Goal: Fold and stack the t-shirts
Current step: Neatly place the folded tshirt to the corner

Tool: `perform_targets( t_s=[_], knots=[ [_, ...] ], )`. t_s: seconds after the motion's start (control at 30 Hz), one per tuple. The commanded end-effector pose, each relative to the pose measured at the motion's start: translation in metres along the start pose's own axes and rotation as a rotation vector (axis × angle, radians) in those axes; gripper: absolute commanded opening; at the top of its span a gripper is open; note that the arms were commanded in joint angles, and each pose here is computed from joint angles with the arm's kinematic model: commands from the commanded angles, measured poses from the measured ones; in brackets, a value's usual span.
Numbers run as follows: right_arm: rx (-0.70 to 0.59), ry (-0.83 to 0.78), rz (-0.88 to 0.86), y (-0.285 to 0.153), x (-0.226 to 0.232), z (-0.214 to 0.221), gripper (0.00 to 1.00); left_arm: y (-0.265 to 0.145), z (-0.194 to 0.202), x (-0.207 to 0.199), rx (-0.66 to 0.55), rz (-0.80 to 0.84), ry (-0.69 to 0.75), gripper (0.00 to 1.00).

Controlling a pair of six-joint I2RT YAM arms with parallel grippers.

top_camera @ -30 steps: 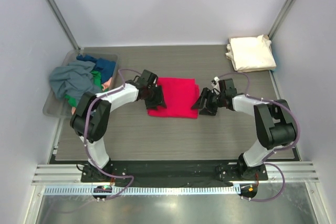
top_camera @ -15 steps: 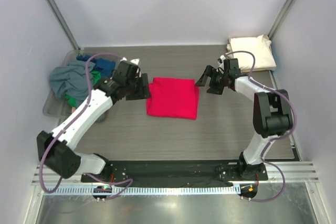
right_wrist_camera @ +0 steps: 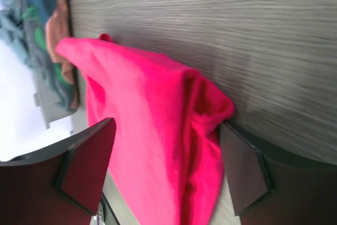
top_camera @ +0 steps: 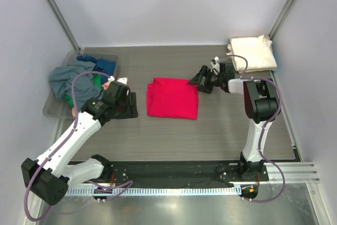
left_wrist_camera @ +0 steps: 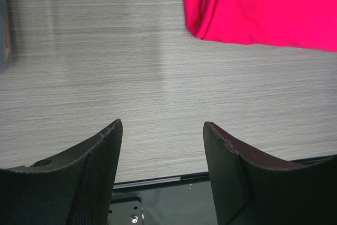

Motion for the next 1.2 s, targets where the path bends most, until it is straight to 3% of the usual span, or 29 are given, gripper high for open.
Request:
perform_targets(
  t_s=[0.0,0.07,0.17,0.2,0.27,0.3,0.43,0.53,0.77,1.03,1.17],
  knots=[
    [0.118,0.09,0.006,0.028,-0.022,0.054,0.82,-0.002,-0.005,0.009,-0.051,-0.033,-0.014,0.64],
    [0.143,0.087,-0.018,0.037,-0.018,0.067,0.77,-0.002,-0.005,0.01,-0.061,-0.033,-0.016,0.65],
    [0.139,0.099,-0.064,0.038,-0.011,0.071,0.63,0.001,0.0,0.014,-0.055,-0.043,-0.014,0.65],
    [0.139,0.108,-0.074,0.038,-0.009,0.07,0.5,0.0,0.0,0.016,-0.061,-0.044,-0.018,0.65],
    [0.133,0.098,-0.096,0.038,-0.005,0.068,0.38,0.002,0.003,0.019,-0.062,-0.053,-0.02,0.65],
    [0.133,0.091,-0.111,0.037,-0.001,0.067,0.26,0.001,0.003,0.019,-0.065,-0.049,-0.022,0.65],
    [0.102,0.04,-0.153,0.026,0.014,0.045,0.01,-0.01,-0.001,0.021,-0.078,-0.056,-0.021,0.65],
    [0.067,-0.037,-0.103,0.005,0.023,0.013,0.01,-0.022,-0.006,0.024,-0.126,-0.052,-0.007,0.65],
    [-0.016,-0.288,0.192,-0.065,0.028,-0.071,0.01,-0.038,-0.011,0.024,-0.247,0.011,-0.019,0.66],
    [-0.231,-0.525,0.454,-0.143,0.041,-0.181,0.01,-0.034,-0.008,0.02,-0.228,0.033,-0.009,0.67],
    [-0.267,-0.621,0.565,-0.165,0.034,-0.216,0.01,-0.031,-0.007,0.017,-0.216,0.044,-0.003,0.67]
  ],
)
Point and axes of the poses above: each gripper's point midway between its finger pads, its own y axis out along the fingers, its own x axis along the line the jaws close on, z = x × y, the point moved 1 cm from there along -y, back along the fingers
